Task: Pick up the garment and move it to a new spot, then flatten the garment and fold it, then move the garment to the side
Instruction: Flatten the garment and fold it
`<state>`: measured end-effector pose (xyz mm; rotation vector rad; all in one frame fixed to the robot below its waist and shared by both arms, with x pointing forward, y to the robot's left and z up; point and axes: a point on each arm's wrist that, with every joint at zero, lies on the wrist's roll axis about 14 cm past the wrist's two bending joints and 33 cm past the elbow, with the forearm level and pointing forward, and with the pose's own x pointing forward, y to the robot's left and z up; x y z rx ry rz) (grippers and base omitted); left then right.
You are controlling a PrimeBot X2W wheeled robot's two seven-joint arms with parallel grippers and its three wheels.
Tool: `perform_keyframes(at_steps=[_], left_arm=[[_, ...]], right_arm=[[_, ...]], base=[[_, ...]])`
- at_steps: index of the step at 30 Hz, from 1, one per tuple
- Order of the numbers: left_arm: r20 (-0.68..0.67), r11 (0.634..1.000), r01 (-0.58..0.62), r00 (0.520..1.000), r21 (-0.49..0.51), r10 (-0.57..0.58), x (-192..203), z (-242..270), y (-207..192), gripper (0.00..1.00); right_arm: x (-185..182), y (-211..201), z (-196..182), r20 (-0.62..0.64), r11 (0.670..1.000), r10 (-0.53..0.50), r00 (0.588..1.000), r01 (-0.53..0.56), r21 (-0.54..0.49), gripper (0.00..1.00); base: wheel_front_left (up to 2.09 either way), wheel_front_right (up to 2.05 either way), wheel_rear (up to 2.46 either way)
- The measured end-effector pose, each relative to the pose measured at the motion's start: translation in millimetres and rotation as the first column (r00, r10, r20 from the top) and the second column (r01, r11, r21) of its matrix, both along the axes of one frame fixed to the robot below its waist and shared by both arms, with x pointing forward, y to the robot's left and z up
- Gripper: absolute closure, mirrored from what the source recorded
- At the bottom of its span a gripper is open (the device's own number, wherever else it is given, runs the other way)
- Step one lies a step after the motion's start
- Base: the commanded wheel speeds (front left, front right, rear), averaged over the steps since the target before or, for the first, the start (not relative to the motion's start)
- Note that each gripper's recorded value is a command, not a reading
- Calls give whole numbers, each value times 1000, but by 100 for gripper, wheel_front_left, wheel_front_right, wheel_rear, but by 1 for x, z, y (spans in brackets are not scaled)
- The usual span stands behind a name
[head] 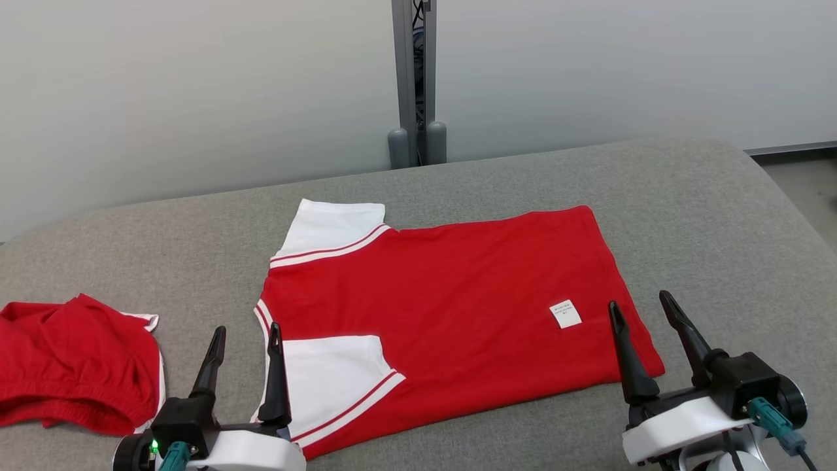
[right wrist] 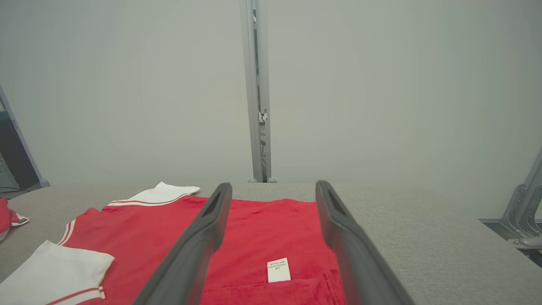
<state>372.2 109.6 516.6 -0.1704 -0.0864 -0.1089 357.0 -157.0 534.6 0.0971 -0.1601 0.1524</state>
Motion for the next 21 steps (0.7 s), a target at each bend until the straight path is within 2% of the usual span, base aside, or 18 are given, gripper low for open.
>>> perform_keyframes(at_steps=[10, 15, 21], left_arm=[[-66, 999, 33, 997, -2, -33, 7, -22, -3, 0], [-72, 995, 102, 992, 9, -101, 42, -18, -22, 0], [-92, 985, 169, 982, 31, -165, 113, -5, -44, 0]], right_arm=[[-2, -1, -14, -43, 1000, 1, 999, -1, -1, 0], [3, 4, -26, -81, 1000, 23, 996, -24, -11, 0], [31, 7, -29, -89, 999, 44, 995, -46, -26, 0]], base=[[0, 0, 0], [0, 0, 0], [0, 0, 0]])
